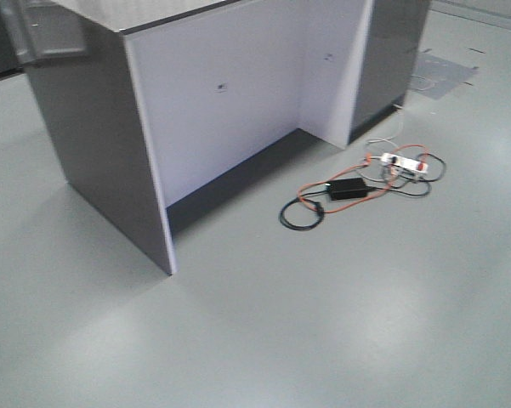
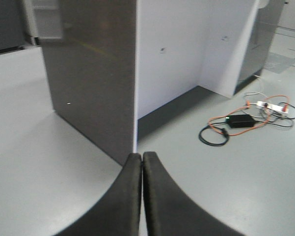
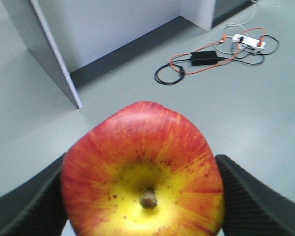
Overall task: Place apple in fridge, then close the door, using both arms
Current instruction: 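Turn the base away from the counter holding the apple in the right gripper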
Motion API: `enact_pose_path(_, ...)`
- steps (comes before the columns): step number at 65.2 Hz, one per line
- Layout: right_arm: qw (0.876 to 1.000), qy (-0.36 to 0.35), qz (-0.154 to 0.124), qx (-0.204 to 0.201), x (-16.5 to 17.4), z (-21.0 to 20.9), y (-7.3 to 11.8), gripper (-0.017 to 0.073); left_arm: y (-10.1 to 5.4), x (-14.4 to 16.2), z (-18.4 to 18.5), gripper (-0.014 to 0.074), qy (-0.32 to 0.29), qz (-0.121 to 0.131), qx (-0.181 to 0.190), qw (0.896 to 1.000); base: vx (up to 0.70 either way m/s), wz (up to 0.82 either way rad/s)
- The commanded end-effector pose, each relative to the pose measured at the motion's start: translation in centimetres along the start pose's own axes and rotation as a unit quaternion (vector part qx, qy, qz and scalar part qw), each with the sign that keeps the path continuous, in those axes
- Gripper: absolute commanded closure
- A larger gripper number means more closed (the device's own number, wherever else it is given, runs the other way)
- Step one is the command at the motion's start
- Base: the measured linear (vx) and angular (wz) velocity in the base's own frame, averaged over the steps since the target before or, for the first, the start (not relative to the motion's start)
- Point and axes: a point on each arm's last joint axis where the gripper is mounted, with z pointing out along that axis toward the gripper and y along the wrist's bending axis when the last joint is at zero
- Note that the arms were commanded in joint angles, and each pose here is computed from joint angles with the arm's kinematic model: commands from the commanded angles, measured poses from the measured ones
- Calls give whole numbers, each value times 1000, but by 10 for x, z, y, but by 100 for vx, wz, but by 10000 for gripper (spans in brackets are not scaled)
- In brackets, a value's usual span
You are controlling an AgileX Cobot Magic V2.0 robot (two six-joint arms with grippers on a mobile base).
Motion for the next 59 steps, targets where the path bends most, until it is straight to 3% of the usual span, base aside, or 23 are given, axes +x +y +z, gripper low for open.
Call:
enact_pose_path(1,999,-45,3,3,-13,-5,0,474,-1,-1,1,598,-32,-4,9,999,-5,43)
enact_pose_path(30,999,-45,3,3,-13,-5,0,474,-1,-1,1,598,-32,-4,9,999,-6,50)
enact_pose_path(59,999,-45,3,3,-13,-5,0,474,-1,-1,1,598,-32,-4,9,999,-4,29)
